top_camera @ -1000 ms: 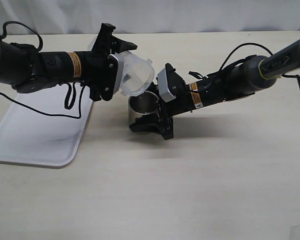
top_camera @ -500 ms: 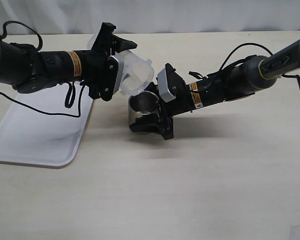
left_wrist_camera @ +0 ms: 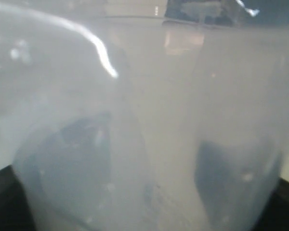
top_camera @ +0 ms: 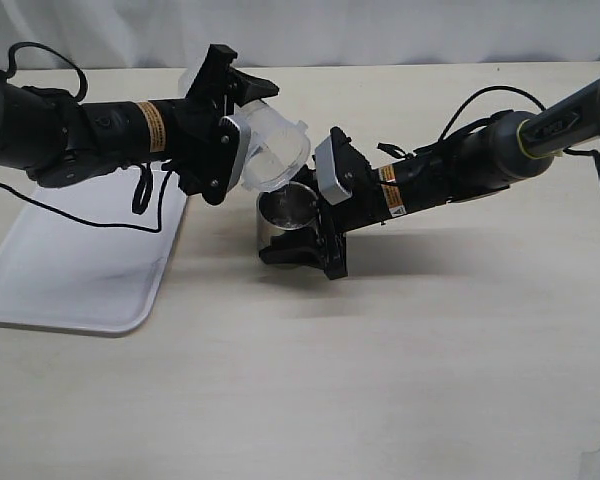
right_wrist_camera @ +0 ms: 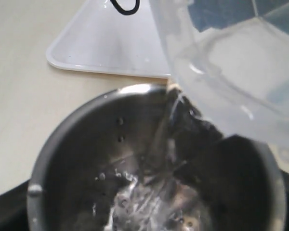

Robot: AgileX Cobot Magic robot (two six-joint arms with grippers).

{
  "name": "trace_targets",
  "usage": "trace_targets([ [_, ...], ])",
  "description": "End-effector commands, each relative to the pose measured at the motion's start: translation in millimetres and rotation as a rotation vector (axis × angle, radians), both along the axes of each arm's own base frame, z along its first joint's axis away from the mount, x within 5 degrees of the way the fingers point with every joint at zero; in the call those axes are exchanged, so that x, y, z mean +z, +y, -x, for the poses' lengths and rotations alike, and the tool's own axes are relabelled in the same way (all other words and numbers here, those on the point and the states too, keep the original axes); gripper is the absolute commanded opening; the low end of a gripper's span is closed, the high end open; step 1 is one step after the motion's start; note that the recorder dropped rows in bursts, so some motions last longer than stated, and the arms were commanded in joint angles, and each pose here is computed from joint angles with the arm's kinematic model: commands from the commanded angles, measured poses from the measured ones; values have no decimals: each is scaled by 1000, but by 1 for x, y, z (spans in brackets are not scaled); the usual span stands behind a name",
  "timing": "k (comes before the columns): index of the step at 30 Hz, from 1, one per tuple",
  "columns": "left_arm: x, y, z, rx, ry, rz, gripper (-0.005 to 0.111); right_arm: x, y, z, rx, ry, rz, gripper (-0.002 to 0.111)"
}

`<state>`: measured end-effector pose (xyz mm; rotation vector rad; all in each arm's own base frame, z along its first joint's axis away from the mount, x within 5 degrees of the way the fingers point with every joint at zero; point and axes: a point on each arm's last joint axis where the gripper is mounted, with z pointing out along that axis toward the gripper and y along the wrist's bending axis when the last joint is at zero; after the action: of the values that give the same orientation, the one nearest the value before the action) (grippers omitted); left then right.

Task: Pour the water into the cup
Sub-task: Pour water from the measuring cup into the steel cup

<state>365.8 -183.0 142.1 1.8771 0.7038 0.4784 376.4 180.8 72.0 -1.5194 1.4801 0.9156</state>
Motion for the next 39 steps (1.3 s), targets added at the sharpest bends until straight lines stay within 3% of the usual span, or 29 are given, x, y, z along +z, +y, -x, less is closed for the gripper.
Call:
trace_targets([
  [1,5,-3,-2,-13,-40,17,0,3,1,0,4,-6,-15,4],
  [27,12,-5,-3,-91,-243,-43,0,3,1,0,4,-6,-15,4],
  [39,11,-13,1,-124,-273,-87,0,3,1,0,5,-6,-14,4],
])
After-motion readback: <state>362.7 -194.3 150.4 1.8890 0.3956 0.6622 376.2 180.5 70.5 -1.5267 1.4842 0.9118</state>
